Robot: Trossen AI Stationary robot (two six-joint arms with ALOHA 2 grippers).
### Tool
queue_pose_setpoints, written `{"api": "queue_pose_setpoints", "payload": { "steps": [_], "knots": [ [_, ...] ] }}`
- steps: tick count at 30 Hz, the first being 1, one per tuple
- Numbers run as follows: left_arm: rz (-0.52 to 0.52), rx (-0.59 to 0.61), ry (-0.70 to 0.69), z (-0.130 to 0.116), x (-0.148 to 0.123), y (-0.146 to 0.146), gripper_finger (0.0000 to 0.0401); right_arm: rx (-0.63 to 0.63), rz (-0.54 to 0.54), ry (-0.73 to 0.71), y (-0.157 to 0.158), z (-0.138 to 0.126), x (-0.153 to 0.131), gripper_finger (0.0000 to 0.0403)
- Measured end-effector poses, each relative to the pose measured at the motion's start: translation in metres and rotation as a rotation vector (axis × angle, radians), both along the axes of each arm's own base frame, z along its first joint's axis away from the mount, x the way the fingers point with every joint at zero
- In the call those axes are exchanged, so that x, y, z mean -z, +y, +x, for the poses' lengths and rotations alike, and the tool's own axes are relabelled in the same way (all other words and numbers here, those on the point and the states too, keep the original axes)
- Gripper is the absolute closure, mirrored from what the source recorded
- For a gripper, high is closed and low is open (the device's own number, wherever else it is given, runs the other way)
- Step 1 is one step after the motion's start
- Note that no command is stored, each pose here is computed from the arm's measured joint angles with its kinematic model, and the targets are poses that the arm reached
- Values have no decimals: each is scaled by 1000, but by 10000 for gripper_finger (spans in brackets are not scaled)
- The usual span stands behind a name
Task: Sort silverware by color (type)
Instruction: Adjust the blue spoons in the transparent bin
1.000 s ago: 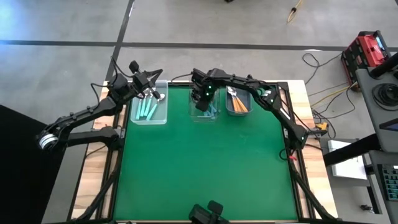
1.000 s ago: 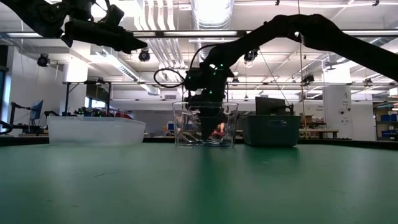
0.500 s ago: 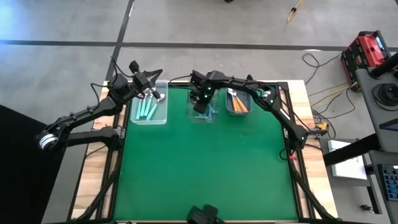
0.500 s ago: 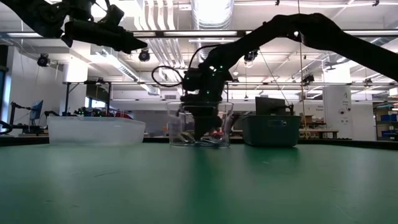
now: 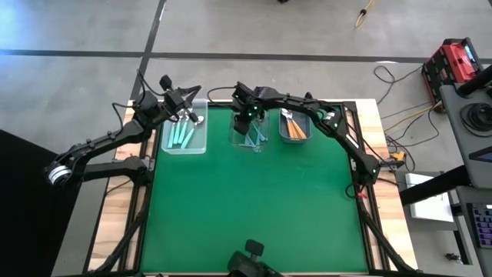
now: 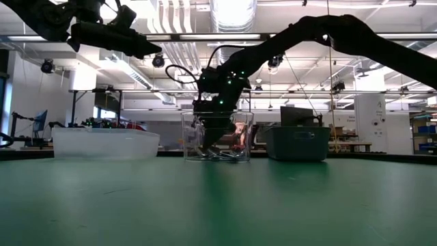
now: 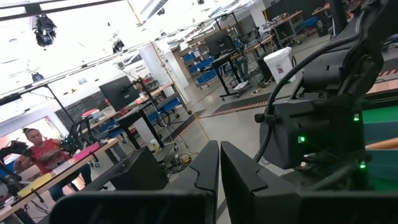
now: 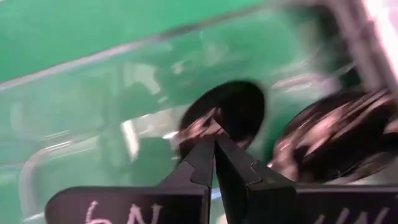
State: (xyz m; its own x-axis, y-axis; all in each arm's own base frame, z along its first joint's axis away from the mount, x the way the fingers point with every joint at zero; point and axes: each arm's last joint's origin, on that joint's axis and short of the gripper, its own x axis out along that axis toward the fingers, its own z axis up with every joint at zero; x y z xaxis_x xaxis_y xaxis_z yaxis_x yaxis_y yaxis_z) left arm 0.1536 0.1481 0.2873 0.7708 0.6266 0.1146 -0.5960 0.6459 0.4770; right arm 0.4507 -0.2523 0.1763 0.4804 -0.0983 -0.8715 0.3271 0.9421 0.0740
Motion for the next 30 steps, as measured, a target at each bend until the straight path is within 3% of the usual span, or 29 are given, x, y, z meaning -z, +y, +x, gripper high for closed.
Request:
{"api": "queue_pose_setpoints", "payload": {
  "steps": [4, 8, 20, 24, 30],
  "knots": [
    [0, 0, 0, 0, 0, 0, 401, -41, -64, -11, -4, 1, -3, 393],
    [0, 0, 0, 0, 0, 0, 401, -188, -108, 19, -2, -1, -3, 369],
    [0, 0, 0, 0, 0, 0, 401, -245, -232, 4, -8, 4, -3, 183],
    [0, 0, 0, 0, 0, 0, 401, -249, -212, -10, -11, 4, 4, 173],
    [1, 0, 0, 0, 0, 0, 401, -252, -192, 0, -11, 5, 13, 195]
  ]
}}
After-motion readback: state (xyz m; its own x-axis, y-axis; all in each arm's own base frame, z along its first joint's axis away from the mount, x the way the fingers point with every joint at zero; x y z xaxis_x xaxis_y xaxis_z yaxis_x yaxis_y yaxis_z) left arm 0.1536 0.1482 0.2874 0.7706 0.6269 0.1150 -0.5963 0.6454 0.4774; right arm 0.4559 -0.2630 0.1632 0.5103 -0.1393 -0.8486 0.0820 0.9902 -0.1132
